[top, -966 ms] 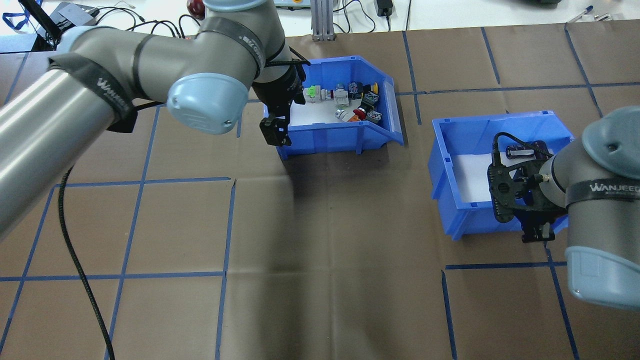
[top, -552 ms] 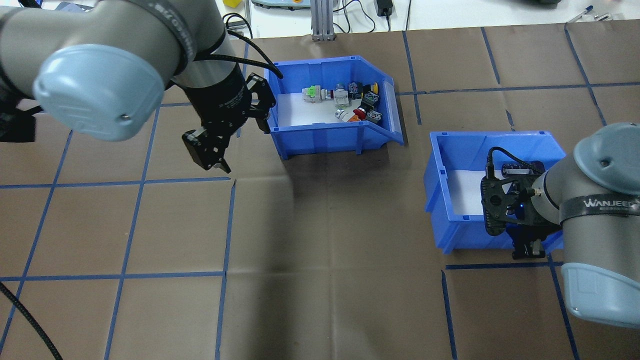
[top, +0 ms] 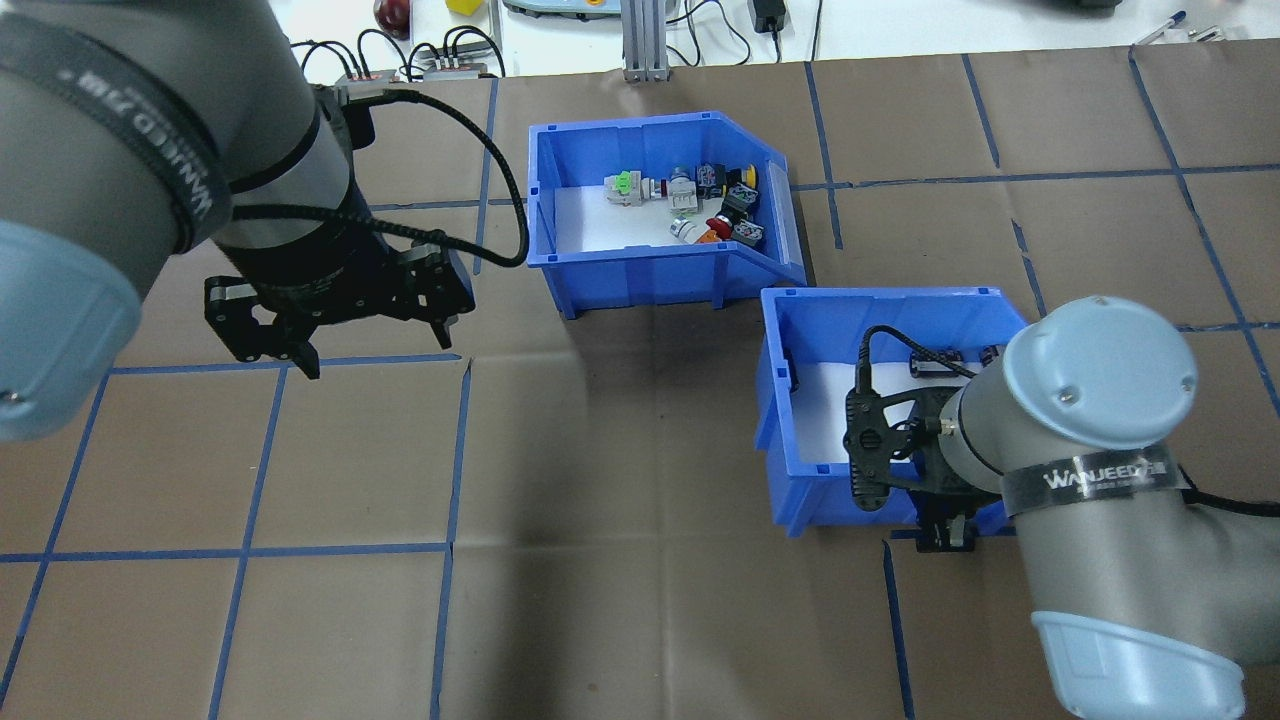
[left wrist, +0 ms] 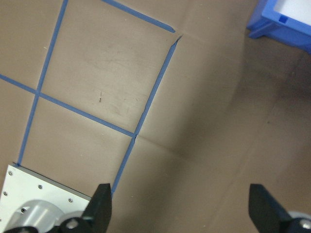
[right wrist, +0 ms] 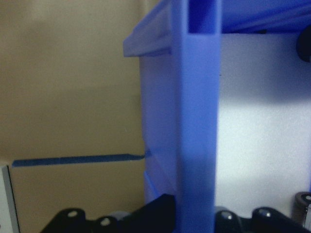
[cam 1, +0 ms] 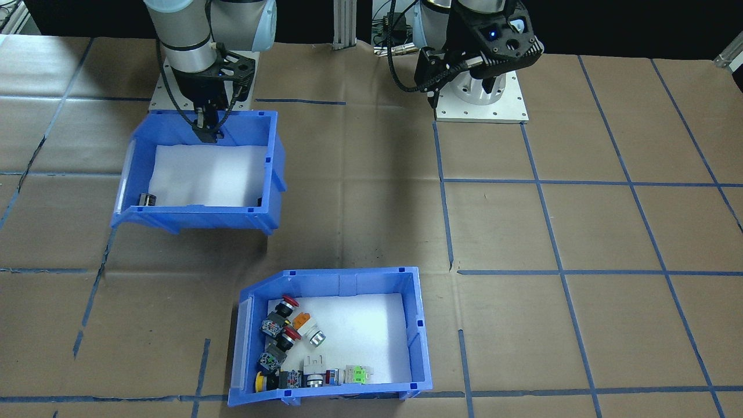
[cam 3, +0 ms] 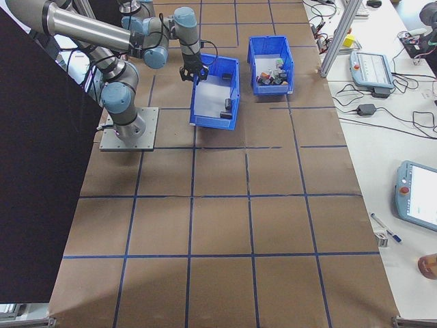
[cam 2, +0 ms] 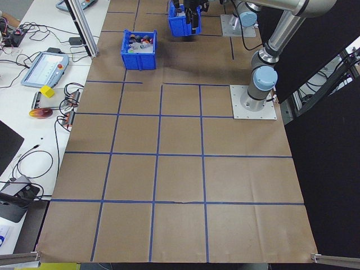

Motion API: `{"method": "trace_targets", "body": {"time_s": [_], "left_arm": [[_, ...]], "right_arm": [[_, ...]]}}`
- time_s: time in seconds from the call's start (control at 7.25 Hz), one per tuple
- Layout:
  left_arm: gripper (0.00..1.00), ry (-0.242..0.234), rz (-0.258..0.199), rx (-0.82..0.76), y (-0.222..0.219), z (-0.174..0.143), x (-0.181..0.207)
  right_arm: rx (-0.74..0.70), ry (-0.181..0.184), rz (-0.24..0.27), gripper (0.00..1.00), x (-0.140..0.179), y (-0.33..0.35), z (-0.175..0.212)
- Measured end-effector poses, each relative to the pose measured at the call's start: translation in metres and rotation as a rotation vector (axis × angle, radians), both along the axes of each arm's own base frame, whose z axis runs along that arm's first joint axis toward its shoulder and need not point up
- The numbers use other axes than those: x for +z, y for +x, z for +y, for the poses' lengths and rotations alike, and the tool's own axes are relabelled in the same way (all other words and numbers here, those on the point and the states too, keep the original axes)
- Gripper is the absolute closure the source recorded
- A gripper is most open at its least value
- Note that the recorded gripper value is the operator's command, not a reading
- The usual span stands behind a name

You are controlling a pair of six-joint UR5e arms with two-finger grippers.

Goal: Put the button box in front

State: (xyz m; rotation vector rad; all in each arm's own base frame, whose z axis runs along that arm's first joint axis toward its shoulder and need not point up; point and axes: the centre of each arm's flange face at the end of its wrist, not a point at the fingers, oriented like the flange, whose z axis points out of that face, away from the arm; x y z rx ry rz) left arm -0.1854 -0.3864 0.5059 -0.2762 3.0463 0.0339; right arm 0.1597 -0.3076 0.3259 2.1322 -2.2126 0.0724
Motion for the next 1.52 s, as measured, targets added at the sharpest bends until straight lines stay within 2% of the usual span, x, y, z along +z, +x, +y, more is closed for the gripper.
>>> {"method": "trace_targets", "body": {"time_s": [0.28, 0.55, 0.69, 1.1, 1.52], "left_arm": [[0.03, -0.012, 0.011, -0.212, 0.030, 0.017, 0.004], [0.01, -0.042, 0.011, -0.456, 0.037, 0.013, 0.001], [0.01, -0.060, 0.008, -0.499, 0.037, 0.005, -0.005], [0.01, -0.071, 0.004, -0.496, 0.038, -0.042, -0.024], [0.01, -0.093, 0.007, -0.329, 0.034, -0.072, -0.023]], "right_arm": [[0.017, -0.020, -0.017, 0.92, 0.002, 0.049, 0.026], [0.042, -0.036, -0.027, 0.92, -0.005, 0.092, 0.046], [0.055, -0.044, -0.024, 0.92, -0.011, 0.110, 0.053], [0.071, -0.068, -0.020, 0.92, -0.029, 0.140, 0.060], [0.064, -0.088, -0.005, 0.92, -0.045, 0.149, 0.052]]}}
